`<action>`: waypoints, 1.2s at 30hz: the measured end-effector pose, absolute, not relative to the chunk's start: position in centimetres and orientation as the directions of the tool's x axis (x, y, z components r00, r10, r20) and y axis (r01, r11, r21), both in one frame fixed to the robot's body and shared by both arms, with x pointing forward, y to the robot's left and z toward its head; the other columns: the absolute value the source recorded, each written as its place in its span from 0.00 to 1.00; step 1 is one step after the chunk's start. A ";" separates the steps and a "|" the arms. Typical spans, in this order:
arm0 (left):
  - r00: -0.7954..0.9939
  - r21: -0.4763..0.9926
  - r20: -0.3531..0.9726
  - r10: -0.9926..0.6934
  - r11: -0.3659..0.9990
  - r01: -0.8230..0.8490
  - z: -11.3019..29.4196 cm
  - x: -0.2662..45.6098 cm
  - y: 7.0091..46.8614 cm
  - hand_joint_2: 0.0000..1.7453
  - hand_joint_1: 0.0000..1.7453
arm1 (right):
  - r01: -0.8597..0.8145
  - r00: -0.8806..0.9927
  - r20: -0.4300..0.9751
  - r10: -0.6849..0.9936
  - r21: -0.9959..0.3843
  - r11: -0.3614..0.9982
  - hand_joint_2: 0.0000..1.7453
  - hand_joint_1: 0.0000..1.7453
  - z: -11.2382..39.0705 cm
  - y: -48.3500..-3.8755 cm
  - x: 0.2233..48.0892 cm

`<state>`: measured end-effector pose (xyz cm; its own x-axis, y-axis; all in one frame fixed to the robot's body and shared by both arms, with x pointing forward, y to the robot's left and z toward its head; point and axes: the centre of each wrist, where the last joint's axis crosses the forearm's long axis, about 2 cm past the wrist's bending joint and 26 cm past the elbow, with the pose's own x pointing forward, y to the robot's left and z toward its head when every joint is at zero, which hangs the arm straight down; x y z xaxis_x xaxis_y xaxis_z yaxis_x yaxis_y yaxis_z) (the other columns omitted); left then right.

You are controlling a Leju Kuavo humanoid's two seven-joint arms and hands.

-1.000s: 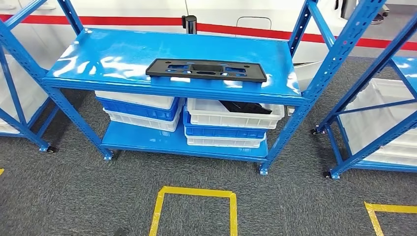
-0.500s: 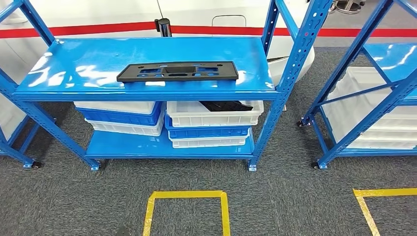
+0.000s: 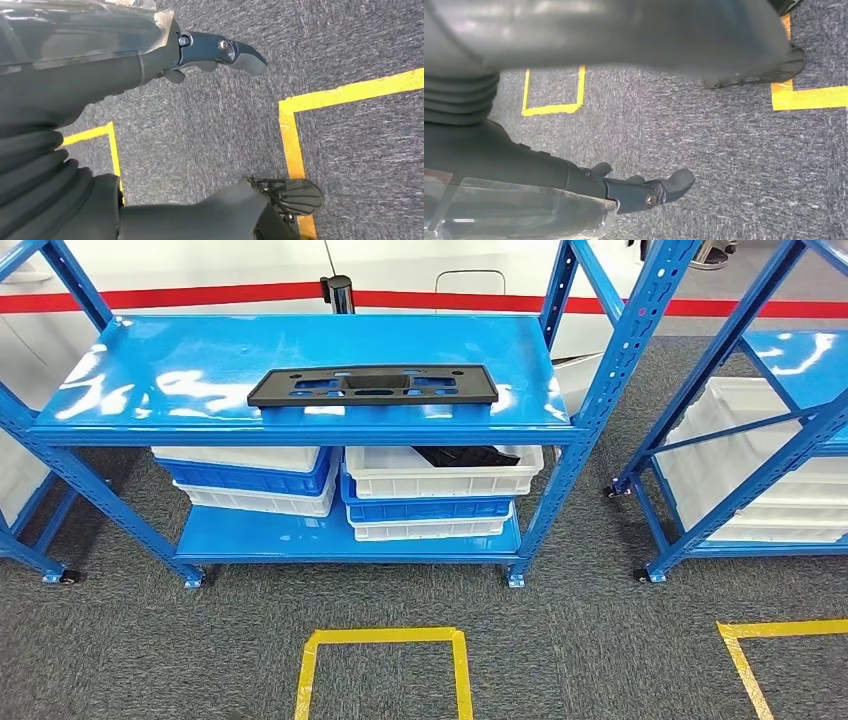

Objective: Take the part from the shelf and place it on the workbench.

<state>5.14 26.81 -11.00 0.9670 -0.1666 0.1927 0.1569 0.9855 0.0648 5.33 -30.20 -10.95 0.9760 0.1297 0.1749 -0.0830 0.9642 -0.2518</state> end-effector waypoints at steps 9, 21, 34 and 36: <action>0.973 0.061 0.199 -0.121 0.992 0.111 -11.1 4.1 27.7 0.00 0.00 | -0.050 0.977 0.193 0.095 -0.225 0.973 0.00 0.00 -11.0 -30.7 4.4; 0.976 0.050 0.210 -0.065 0.997 0.055 -11.2 2.5 28.4 0.25 0.00 | -0.013 0.975 0.218 0.050 -0.168 0.986 1.00 0.00 -11.1 -30.9 3.1; 0.976 0.021 0.220 -0.001 1.000 -0.004 -11.2 0.9 28.9 0.50 0.00 | 0.023 0.972 0.235 -0.007 -0.066 0.998 1.00 0.00 -11.2 -30.0 1.3; 0.975 0.017 0.220 0.008 1.000 -0.012 -11.2 0.7 29.0 0.33 0.00 | 0.030 0.972 0.235 -0.017 -0.052 0.998 1.00 0.00 -11.2 -29.9 1.1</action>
